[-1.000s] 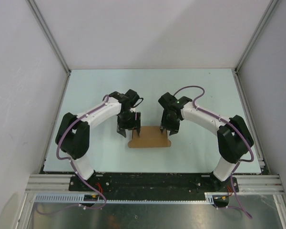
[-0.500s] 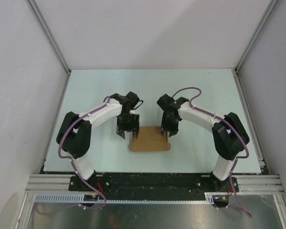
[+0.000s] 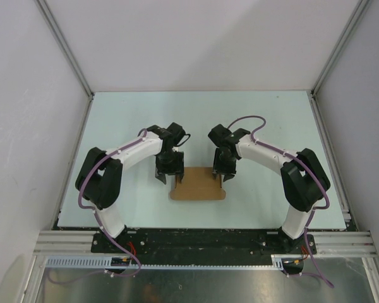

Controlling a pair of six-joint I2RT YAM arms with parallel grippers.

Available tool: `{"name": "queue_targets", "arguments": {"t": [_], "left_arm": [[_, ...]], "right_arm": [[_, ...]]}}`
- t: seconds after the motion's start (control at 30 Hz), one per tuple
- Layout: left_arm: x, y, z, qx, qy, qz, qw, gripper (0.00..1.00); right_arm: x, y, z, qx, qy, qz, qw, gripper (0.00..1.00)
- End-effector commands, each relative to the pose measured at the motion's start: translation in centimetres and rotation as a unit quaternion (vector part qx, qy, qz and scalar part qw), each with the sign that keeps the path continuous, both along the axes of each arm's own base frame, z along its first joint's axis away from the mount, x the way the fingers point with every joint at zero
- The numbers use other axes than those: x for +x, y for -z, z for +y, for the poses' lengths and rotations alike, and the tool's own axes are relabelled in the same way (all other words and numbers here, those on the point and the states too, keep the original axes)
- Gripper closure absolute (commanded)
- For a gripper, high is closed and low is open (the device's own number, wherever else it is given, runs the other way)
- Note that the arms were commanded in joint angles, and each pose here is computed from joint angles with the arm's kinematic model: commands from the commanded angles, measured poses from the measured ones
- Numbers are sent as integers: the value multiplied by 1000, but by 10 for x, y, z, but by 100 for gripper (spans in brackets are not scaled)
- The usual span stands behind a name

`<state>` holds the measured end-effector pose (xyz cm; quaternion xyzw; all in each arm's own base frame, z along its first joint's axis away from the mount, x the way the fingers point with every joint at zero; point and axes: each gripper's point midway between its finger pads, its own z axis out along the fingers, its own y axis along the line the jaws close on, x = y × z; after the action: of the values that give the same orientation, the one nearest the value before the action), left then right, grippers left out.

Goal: Fold the paper box

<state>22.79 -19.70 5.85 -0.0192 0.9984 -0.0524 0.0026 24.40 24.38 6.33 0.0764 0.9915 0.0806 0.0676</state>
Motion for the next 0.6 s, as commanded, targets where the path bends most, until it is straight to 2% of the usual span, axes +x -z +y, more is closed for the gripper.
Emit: {"name": "queue_targets", "arguments": {"t": [0.0,0.4,0.57], "left_arm": [[14,3,-2,2,-18,-36,999,35],[31,12,-34,-56,-31,-48,997,37],[41,12,-44,-70,-38,-56,995,38]], "right_arm": [[5,4,8,15,-12,-6,1000,56],[24,-2,34,72,-26,-43,996,55],[31,7,33,73,-27,-41,996,55]]}}
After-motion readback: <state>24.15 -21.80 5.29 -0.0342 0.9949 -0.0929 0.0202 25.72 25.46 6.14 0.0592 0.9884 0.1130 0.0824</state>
